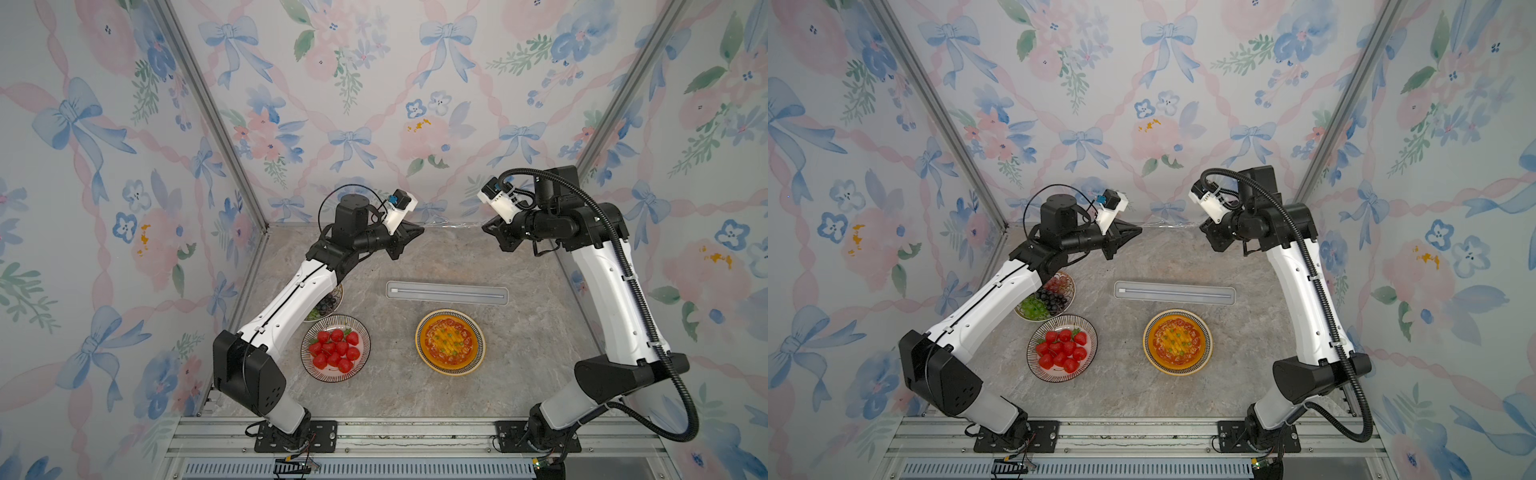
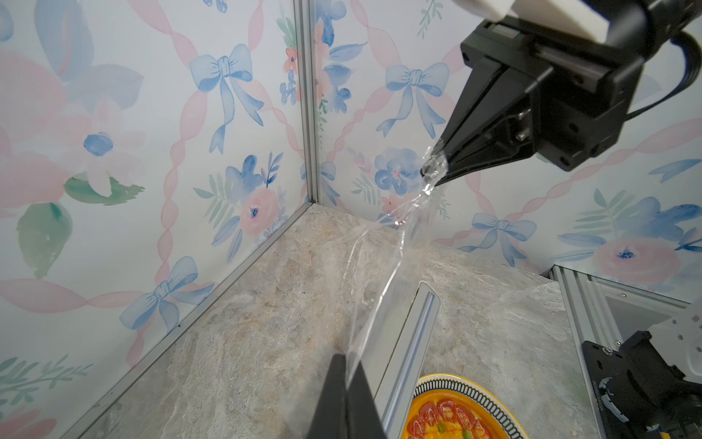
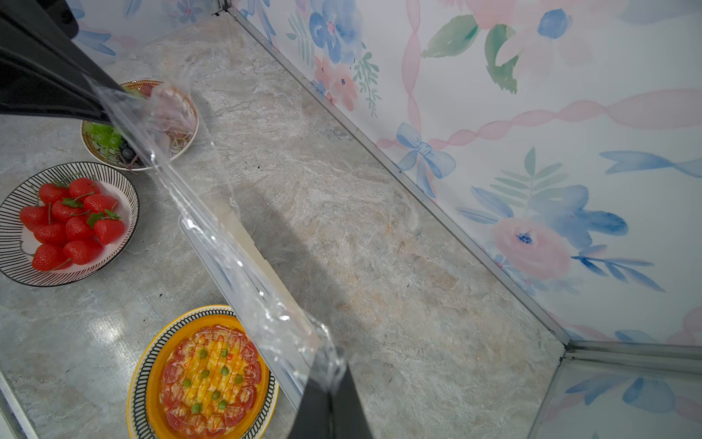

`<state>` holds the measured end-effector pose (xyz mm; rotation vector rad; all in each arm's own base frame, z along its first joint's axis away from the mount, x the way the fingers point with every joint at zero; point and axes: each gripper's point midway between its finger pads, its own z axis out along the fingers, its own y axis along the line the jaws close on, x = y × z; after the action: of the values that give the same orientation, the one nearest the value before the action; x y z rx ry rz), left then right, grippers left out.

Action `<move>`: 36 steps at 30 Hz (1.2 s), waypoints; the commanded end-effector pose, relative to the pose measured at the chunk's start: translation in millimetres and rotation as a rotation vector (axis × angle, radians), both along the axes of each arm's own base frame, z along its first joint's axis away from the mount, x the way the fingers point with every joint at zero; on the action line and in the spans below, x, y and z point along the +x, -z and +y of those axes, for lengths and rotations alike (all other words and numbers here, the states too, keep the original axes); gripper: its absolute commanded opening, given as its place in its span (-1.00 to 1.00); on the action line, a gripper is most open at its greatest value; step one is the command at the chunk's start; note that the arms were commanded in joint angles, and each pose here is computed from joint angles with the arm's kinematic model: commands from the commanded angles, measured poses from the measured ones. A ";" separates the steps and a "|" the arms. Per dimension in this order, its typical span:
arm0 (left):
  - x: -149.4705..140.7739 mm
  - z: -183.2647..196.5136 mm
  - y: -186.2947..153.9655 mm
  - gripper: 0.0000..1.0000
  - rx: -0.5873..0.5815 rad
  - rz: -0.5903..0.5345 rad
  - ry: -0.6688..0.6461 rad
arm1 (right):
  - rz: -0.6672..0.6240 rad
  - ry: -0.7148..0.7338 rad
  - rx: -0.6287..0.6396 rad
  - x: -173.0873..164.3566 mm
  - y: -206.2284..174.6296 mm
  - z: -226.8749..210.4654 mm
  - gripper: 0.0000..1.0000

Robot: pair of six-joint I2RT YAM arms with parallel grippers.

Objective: Wrap the plate with plastic wrap
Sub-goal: Pull the plastic wrap from the plastic wrap cutting box.

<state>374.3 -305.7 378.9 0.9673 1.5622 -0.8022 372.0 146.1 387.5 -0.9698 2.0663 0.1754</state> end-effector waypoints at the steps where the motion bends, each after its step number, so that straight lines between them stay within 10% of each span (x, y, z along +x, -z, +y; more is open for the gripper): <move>1: -3.2 6.2 -26.4 -1.00 -0.031 -0.056 -0.023 | -0.101 0.039 0.014 -1.8 -29.4 -6.0 -1.00; 36: 11.8 2.2 -27.6 -1.00 -0.031 -0.058 -0.045 | -0.116 0.100 0.011 17.8 -28.5 -8.4 -1.00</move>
<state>385.0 -308.9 385.3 0.9505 1.5562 -0.7821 382.7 142.2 396.0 -0.9134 2.0498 0.1198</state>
